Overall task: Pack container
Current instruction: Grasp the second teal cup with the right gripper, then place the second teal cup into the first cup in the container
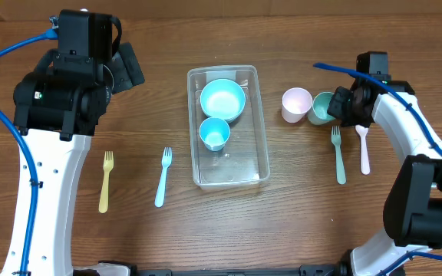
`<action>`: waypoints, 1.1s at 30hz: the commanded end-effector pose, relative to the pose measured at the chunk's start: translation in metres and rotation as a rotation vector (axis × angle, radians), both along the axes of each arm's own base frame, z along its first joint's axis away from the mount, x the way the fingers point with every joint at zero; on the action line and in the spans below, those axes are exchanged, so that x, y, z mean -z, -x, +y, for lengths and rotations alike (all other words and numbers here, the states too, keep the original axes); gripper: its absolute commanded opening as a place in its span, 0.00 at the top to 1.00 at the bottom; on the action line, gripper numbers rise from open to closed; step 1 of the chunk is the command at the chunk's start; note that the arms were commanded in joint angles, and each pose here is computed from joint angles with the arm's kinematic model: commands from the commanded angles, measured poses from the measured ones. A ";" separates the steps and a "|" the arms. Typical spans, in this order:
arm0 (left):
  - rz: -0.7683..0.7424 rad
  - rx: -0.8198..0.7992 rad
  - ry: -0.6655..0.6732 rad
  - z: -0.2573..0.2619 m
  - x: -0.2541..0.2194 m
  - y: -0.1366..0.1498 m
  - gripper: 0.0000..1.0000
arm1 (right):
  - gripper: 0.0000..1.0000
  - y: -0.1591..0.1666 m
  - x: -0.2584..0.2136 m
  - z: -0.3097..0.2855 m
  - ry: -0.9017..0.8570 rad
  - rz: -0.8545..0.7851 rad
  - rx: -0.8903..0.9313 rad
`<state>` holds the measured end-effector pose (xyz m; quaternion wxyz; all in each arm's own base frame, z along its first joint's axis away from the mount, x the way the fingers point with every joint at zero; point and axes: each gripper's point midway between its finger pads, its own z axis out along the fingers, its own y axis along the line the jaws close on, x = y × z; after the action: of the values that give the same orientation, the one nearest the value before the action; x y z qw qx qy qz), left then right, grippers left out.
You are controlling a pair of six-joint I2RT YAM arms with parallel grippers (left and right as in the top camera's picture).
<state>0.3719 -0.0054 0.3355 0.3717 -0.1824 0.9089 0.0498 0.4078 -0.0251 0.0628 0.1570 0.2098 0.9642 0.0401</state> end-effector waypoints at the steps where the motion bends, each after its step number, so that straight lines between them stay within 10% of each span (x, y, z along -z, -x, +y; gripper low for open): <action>1: -0.010 -0.014 0.011 0.002 -0.002 -0.001 0.00 | 0.96 -0.004 -0.005 -0.001 0.008 -0.017 -0.002; 10: -0.010 -0.015 0.011 0.002 -0.002 -0.001 0.00 | 0.96 -0.015 -0.108 -0.014 0.140 -0.059 -0.039; 17: -0.010 -0.014 0.011 0.002 -0.002 -0.001 0.00 | 0.96 0.028 -0.203 0.086 0.115 -0.232 -0.313; 33: -0.010 -0.014 0.011 0.002 -0.002 -0.001 0.00 | 0.96 0.082 -0.128 0.272 0.039 -0.242 -0.774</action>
<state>0.3719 -0.0054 0.3355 0.3717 -0.1825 0.9089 0.0497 0.3269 0.2427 0.2088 0.2613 -0.1810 0.9421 0.1071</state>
